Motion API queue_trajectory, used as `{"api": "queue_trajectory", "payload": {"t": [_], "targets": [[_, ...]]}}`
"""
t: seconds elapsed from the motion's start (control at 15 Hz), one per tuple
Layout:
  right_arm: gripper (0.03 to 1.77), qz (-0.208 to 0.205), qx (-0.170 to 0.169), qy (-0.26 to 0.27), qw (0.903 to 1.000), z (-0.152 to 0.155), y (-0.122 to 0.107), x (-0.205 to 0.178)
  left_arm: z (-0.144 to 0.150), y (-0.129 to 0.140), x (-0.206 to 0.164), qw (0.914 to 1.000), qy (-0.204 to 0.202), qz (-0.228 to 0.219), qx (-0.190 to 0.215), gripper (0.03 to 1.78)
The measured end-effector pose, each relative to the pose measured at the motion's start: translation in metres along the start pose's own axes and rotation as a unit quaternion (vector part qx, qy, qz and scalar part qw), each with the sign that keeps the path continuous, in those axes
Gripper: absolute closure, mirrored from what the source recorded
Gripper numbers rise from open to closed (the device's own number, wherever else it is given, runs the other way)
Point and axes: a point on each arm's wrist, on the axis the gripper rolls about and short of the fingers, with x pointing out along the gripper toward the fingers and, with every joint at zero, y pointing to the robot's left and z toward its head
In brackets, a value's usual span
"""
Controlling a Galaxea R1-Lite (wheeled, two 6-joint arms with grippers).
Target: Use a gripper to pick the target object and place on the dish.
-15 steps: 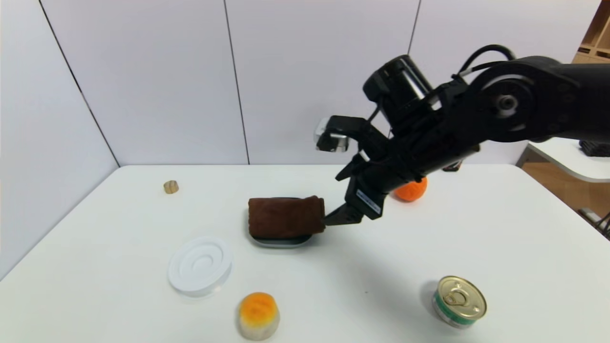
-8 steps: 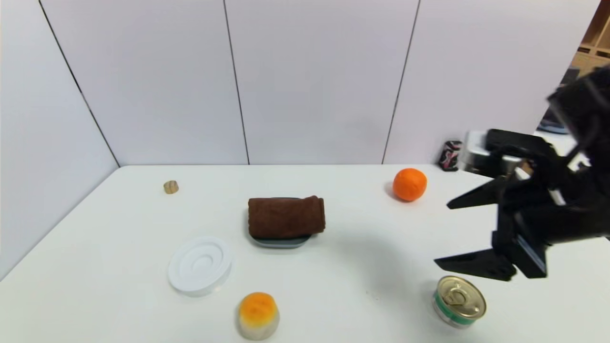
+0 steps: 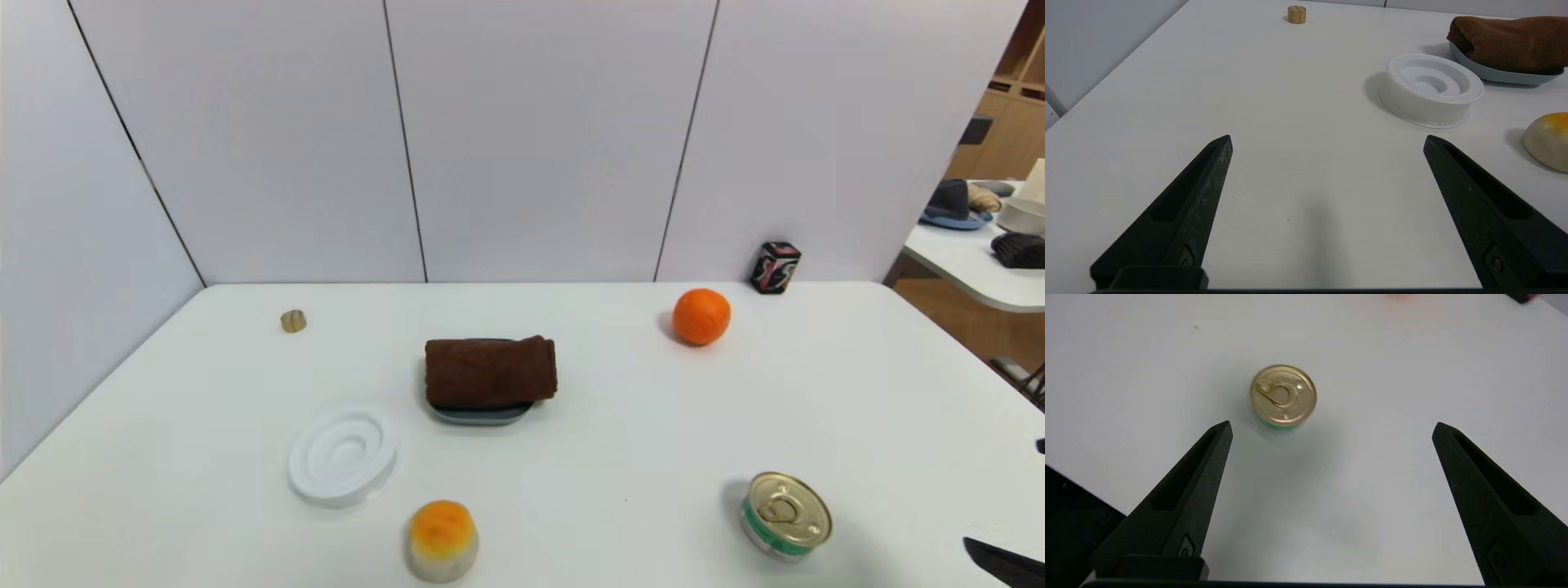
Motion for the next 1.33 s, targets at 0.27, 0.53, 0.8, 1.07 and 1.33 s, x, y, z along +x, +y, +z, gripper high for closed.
{"api": "queue_trajectory", "payload": {"t": [0.27,0.53,0.8,1.07,1.33], "targets": [[0.11,-0.120,0.058,-0.041,0.9903,-0.042,0.014,-0.023,0.000,0.000,0.000,1.0000,0.000,0.000,0.000,0.12],[0.11,-0.170,0.104,-0.136,0.9704,-0.073,0.029,-0.028,0.000,0.000,0.000,1.0000,0.000,0.000,0.000,0.12],[0.11,-0.187,0.143,-0.181,0.9549,-0.096,0.038,-0.023,0.000,0.000,0.000,1.0000,0.000,0.000,0.000,0.12],[0.10,-0.184,0.145,-0.202,0.9509,-0.123,0.048,-0.016,0.000,0.000,0.000,1.0000,0.000,0.000,0.000,0.12],[0.10,-0.190,0.126,-0.209,0.9511,-0.148,0.056,-0.005,0.000,0.000,0.000,1.0000,0.000,0.000,0.000,0.12]]}}
